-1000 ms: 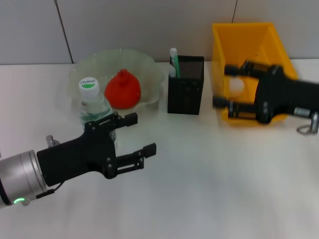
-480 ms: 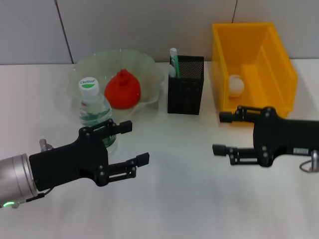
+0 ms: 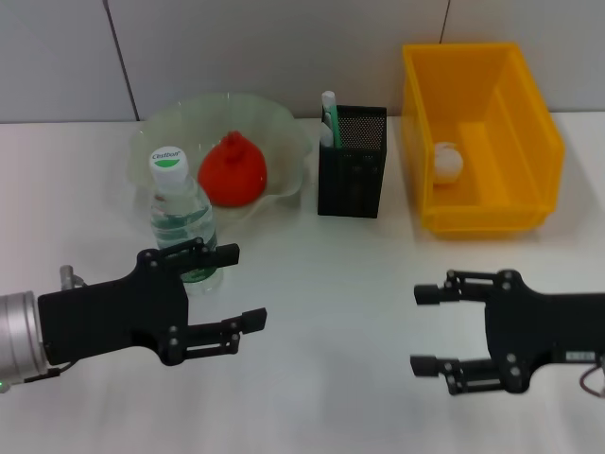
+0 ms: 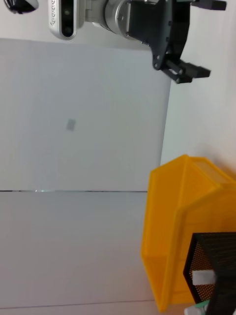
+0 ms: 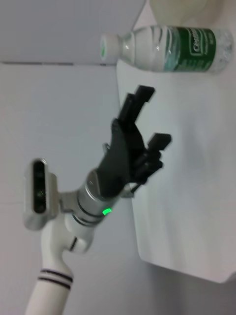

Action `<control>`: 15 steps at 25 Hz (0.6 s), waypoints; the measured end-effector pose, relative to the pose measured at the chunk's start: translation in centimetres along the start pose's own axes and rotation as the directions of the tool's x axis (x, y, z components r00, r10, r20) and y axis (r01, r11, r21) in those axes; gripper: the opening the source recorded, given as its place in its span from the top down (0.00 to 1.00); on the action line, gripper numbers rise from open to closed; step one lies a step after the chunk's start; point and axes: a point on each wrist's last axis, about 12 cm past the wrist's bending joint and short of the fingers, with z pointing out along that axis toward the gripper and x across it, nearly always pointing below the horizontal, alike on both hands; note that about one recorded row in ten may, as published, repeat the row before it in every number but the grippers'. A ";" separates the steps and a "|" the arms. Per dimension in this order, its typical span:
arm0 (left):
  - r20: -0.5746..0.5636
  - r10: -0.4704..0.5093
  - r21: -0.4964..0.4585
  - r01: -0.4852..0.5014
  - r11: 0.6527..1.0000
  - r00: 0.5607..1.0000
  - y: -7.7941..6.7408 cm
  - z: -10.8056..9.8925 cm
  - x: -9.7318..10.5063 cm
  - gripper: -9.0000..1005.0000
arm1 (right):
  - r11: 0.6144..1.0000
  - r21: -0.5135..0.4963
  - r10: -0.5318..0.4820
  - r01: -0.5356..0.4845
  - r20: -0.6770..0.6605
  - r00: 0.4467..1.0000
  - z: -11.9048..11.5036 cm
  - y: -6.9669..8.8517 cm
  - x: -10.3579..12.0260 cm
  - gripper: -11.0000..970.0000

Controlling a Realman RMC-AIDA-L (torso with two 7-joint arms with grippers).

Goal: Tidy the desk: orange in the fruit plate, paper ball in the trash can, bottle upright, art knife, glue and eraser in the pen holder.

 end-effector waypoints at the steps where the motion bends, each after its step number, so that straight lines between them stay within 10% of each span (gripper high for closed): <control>1: -0.003 0.003 0.007 -0.003 1.000 1.000 0.1 -0.2 -0.1 0.19 | 1.000 -0.004 0.000 0.000 -0.003 1.000 -0.1 0.2 0.1 0.21; 15: -0.017 0.005 0.036 -0.004 0.999 1.000 0.0 -0.3 -0.2 0.19 | 1.000 -0.002 0.000 0.000 -0.013 1.000 -0.7 0.8 0.8 0.21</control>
